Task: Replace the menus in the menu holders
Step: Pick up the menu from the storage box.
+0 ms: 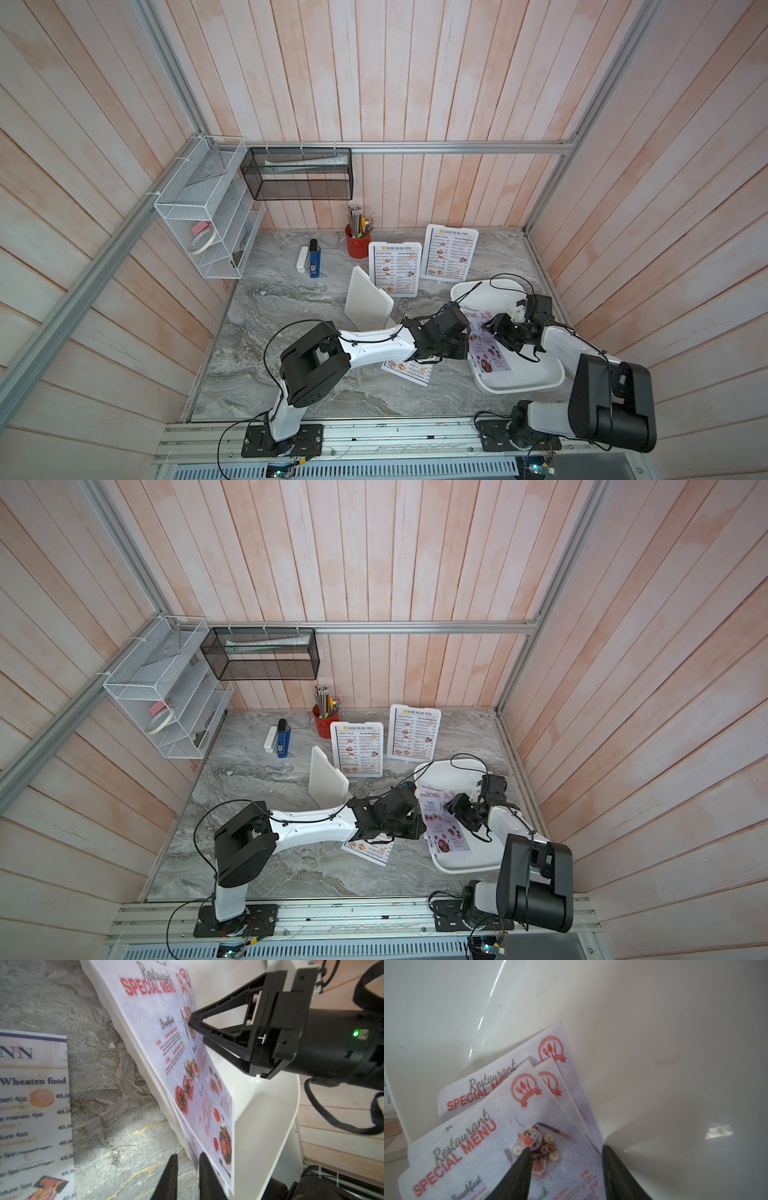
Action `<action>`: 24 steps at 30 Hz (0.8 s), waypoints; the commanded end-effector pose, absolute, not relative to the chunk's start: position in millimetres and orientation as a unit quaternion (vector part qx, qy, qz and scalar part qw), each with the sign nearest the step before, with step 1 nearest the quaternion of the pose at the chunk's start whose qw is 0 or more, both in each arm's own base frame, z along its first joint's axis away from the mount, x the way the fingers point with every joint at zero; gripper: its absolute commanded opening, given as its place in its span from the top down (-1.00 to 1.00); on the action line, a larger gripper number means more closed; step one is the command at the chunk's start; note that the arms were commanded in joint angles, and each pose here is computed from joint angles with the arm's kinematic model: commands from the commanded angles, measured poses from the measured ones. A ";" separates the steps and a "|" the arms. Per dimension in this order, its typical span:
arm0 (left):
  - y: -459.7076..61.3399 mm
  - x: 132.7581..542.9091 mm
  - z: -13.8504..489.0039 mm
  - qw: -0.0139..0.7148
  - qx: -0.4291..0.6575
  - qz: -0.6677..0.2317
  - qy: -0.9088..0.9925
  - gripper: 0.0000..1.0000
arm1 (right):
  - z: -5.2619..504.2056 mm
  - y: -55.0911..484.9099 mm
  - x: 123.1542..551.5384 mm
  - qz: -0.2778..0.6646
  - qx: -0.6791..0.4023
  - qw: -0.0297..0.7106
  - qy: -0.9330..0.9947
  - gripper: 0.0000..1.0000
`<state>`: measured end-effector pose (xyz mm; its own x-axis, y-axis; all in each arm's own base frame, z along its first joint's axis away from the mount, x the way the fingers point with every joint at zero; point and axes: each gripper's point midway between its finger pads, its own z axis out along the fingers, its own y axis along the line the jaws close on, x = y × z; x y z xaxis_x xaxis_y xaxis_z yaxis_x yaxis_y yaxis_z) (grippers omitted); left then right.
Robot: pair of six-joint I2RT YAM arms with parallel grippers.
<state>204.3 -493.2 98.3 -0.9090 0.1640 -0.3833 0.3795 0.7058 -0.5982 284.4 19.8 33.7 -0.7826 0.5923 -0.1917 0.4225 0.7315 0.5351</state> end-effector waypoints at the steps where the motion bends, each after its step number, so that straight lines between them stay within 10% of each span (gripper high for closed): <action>1: -495.5 198.4 108.5 0.152 0.151 -0.369 0.904 0.58 | 22.0 24.5 273.5 0.239 0.279 0.150 0.918 -0.10; 24: -498.3 192.8 98.8 0.136 0.151 -0.371 0.906 0.65 | 19.7 24.2 271.1 0.235 0.277 0.146 0.920 -0.08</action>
